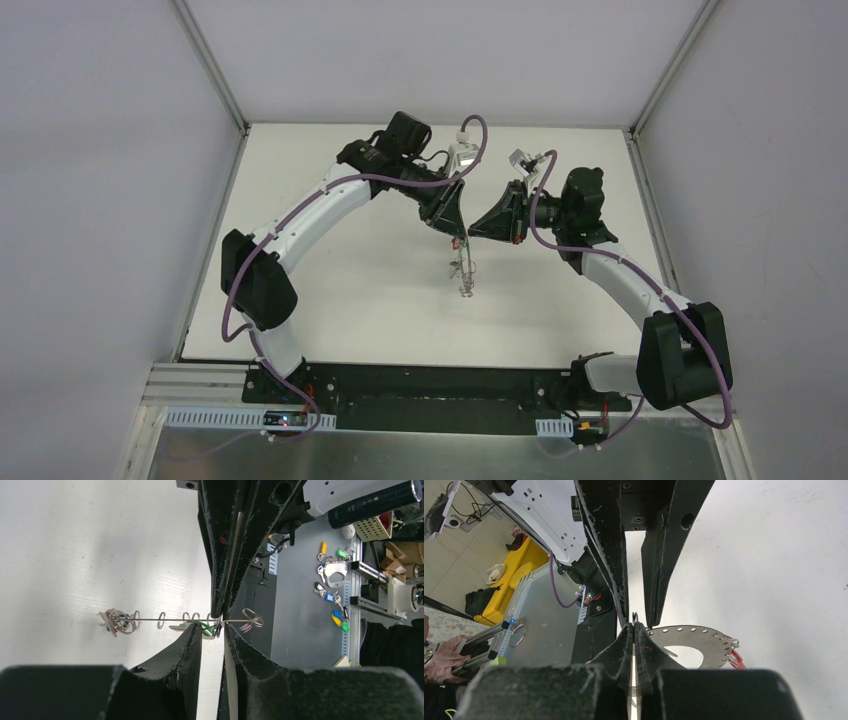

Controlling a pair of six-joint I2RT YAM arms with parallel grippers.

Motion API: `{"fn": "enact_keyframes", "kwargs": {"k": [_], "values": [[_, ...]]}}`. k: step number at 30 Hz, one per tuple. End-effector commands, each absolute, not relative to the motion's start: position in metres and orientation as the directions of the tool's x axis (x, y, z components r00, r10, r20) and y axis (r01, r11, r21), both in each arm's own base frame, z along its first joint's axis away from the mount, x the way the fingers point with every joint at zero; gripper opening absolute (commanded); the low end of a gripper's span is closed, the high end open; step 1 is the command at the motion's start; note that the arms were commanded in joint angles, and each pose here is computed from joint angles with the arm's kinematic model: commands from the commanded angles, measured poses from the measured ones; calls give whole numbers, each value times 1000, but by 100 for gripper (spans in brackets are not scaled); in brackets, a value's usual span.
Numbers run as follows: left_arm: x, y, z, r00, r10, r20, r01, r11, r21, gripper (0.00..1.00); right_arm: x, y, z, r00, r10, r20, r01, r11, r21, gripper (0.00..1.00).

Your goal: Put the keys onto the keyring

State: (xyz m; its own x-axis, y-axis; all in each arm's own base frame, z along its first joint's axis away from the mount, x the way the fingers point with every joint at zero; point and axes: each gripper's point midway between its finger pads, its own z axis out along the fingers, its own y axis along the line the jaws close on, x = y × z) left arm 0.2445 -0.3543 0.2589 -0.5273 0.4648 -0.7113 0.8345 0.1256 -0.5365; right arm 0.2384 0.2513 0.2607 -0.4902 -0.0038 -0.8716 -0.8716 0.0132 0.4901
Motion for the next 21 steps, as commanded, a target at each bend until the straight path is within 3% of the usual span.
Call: {"fn": "enact_keyframes", "kwargs": {"k": [1,9,21], "values": [[237,-363,269,-519,445,-729,832,68,-551,22,232,249,275,-420,3,-907,-907,-19,420,0],[233,-363,267,-527,449,-722,822,52,-568,9,233,249,275,-421,5,-907,-907,-13,421,0],[228,-358,264,-519,459,-721,825,48,-563,10,235,248,275,-421,9,-907,-907,-5,421,0]]}}
